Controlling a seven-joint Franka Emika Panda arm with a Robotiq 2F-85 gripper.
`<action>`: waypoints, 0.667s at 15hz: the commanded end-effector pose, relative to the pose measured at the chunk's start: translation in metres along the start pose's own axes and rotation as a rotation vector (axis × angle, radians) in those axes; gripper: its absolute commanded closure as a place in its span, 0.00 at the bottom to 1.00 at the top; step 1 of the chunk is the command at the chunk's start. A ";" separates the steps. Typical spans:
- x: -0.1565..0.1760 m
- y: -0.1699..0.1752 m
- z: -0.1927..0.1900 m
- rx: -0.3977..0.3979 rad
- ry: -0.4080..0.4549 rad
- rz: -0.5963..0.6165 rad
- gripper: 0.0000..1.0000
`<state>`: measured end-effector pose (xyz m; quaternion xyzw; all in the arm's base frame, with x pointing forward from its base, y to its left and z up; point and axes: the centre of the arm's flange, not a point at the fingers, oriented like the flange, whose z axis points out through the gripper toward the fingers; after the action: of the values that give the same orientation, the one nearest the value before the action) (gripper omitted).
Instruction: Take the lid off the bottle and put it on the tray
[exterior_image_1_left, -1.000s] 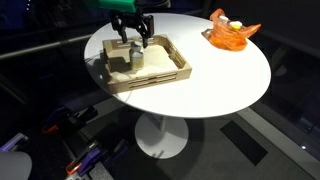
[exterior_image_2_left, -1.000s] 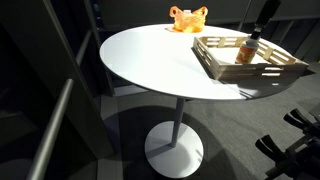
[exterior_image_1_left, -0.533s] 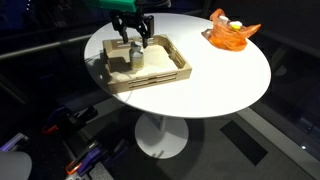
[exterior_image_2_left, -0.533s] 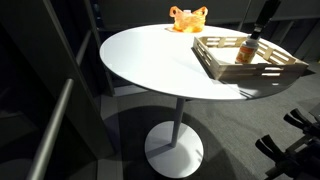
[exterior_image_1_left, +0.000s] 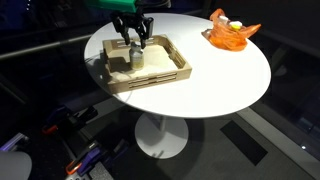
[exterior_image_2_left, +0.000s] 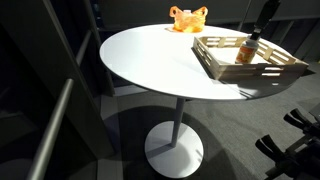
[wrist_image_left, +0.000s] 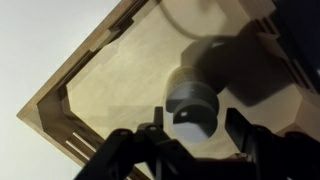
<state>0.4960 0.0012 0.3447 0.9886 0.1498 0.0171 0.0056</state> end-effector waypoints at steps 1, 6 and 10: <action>0.007 0.002 -0.003 0.008 0.012 0.014 0.61; 0.007 0.004 -0.008 0.006 0.019 0.016 0.81; 0.008 0.007 -0.016 0.000 0.025 0.021 0.81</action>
<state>0.4985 0.0007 0.3484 0.9886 0.1492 0.0216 0.0062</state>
